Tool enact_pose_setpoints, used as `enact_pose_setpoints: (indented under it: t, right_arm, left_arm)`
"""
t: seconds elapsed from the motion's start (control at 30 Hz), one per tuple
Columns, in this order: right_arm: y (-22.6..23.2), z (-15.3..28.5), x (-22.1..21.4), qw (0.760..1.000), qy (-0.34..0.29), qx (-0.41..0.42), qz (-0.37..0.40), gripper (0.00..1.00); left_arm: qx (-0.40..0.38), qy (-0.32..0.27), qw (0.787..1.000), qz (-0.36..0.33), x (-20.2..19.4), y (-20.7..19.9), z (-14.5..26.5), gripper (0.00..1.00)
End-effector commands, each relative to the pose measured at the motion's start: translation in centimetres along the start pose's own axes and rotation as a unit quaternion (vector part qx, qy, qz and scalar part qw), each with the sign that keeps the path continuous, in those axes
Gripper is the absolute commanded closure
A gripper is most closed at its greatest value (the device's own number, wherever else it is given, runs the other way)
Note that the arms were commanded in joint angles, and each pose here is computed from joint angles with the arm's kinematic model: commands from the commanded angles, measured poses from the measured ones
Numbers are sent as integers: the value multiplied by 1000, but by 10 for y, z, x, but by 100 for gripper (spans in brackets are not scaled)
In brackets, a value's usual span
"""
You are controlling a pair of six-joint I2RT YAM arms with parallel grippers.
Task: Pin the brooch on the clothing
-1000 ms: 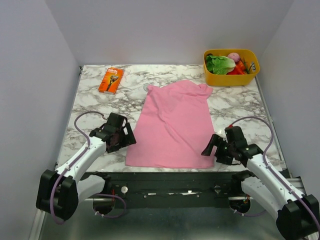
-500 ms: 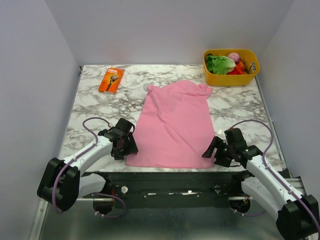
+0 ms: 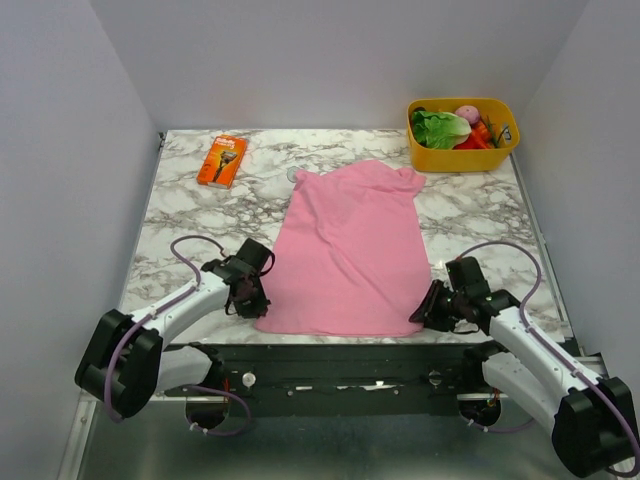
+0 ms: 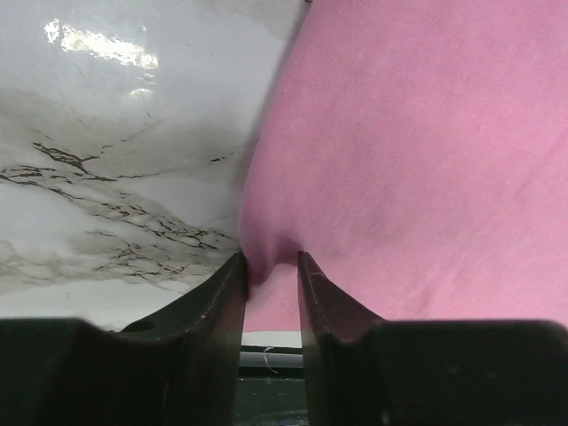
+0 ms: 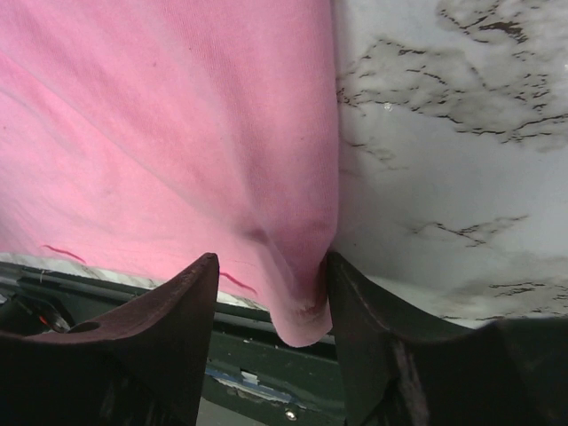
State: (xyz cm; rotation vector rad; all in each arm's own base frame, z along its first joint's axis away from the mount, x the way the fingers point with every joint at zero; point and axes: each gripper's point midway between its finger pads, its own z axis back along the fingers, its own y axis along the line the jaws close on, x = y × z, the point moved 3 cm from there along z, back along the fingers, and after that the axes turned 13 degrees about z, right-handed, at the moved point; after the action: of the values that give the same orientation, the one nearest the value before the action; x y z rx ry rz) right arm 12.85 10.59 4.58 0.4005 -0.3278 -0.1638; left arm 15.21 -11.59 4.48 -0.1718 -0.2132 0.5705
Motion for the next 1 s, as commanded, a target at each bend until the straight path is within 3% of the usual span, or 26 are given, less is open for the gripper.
enact_pose_setpoints:
  t: [0.0,0.07,0.17,0.37,0.57,0.7,0.83,0.87,0.9,0.97]
  right_arm:
    - [-1,-4,-10,1000,18,6,2,76]
    - [1,-4,-10,1000,22,12,2,92]
    - [5,1,-3,1000,15,12,14,98]
    - [18,33,27,997,-46,6,57,99]
    - [63,100,81,982,-152,47,106,99]
    - [102,162,118,956,-236,86,153,99]
    - [152,234,144,913,-310,167,206,99]
    - [169,268,149,890,-343,195,226,99]
    - [177,281,150,878,-354,208,245,99]
    - [192,303,150,862,-358,236,270,99]
  left_arm:
    - [-4,16,1000,12,-11,5,-10,96]
    - [-7,15,1000,6,-10,4,-9,100]
    - [-18,4,1000,0,-5,-1,-3,100]
    - [-63,-81,995,-8,29,-28,43,100]
    - [-140,-209,968,-19,82,-72,138,100]
    - [-208,-325,922,-21,124,-101,245,100]
    - [-279,-404,871,-11,142,-111,333,100]
    - [-296,-422,857,-10,145,-110,352,100]
    - [-323,-443,837,-4,146,-109,383,100]
    - [-344,-465,816,-1,147,-105,412,100]
